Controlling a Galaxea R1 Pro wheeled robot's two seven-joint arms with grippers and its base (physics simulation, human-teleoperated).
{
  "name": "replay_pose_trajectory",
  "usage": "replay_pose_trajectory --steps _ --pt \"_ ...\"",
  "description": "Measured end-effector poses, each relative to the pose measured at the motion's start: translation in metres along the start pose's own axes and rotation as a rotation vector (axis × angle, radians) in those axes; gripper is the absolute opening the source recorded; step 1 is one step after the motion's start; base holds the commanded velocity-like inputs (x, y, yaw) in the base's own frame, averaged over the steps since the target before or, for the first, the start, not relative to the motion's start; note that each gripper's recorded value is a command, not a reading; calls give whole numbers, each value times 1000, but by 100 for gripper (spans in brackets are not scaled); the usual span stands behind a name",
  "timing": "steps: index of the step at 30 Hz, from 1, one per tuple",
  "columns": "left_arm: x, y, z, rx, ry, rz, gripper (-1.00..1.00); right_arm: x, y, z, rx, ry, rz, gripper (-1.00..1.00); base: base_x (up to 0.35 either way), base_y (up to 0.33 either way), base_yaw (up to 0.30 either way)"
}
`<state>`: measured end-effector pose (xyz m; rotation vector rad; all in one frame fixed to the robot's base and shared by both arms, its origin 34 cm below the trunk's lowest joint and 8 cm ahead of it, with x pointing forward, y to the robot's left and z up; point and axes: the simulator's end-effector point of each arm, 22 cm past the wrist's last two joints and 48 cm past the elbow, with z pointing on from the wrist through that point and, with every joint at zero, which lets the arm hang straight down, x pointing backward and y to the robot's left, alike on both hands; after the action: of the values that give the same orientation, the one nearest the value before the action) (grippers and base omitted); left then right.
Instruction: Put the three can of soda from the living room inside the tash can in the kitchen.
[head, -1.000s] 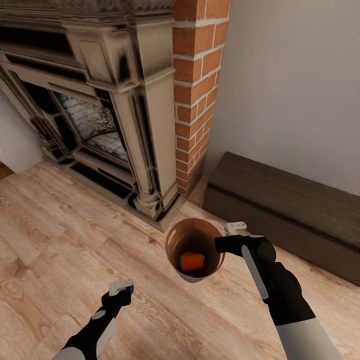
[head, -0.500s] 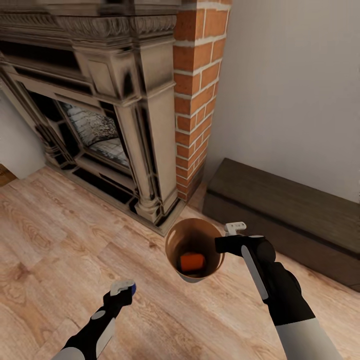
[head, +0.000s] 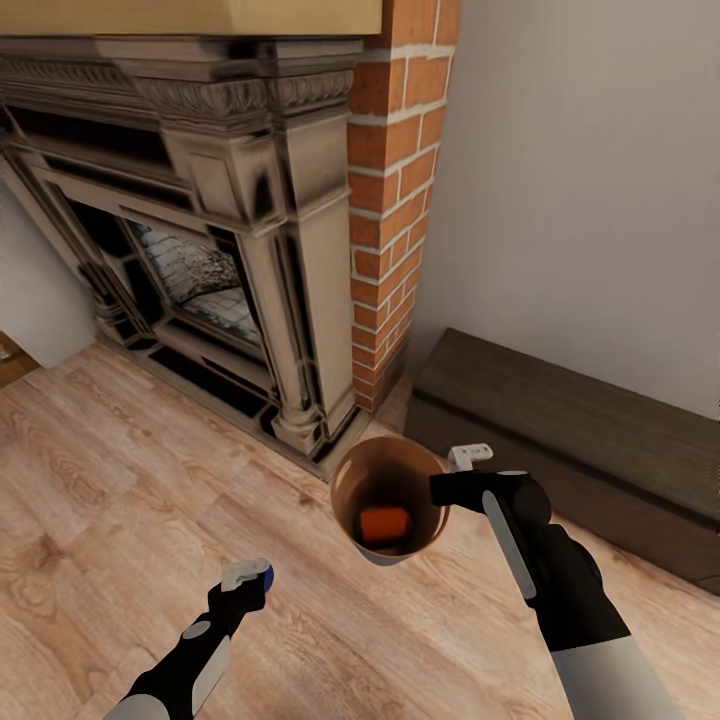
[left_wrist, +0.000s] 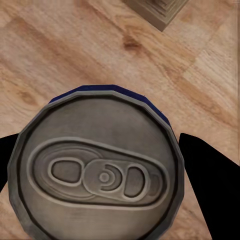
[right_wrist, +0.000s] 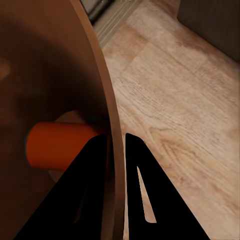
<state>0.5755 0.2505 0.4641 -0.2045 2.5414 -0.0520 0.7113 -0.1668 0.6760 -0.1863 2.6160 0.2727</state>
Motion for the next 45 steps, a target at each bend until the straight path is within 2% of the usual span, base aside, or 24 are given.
replay_pose_trajectory --steps 10,15,17,19,21,24,26,29,31,35,38,39,42,45 --pt "-18 -3 -16 3 -15 0 -100 -15 4 -21 2 -16 -4 -100 0 0 0" --pt "-24 -4 -17 4 -28 0 -100 -18 4 -24 4 -22 -6 -100 0 0 0" --pt "-37 -5 -17 7 -54 -2 -100 -17 3 -23 6 -20 -5 -100 0 0 0" --pt "-64 -7 -17 14 -109 -5 -100 -1 0 -13 8 22 5 -100 0 0 0" --pt "-72 -10 -18 25 -127 -4 -100 4 -5 -8 21 25 2 -100 0 0 0" --pt "-83 -22 -19 74 -144 1 -100 11 -9 1 28 24 4 -100 0 0 0" --pt "-98 -35 -21 132 -146 3 -100 20 -10 8 29 39 9 -100 0 0 0" --pt "-110 -70 -31 303 -55 0 -100 33 -13 16 34 64 14 -100 0 0 0" --pt "-113 -82 -38 365 -29 -3 -100 40 -16 21 38 72 16 -100 0 0 0" --pt "-117 -94 -45 431 -8 -8 -100 62 -21 36 44 94 25 -100 0 0 0" --pt "-117 -101 -49 463 -3 -9 -100 67 -22 38 46 99 26 -100 0 0 0" --pt "-117 -106 -52 492 1 -10 -100 68 -22 39 44 100 30 -100 0 0 0" --pt "-110 -111 -59 552 47 -17 -100 72 -23 40 45 107 31 -100 0 0 0" --pt "-115 -111 -69 614 67 -24 -100 79 -24 43 49 119 31 -100 0 0 0"
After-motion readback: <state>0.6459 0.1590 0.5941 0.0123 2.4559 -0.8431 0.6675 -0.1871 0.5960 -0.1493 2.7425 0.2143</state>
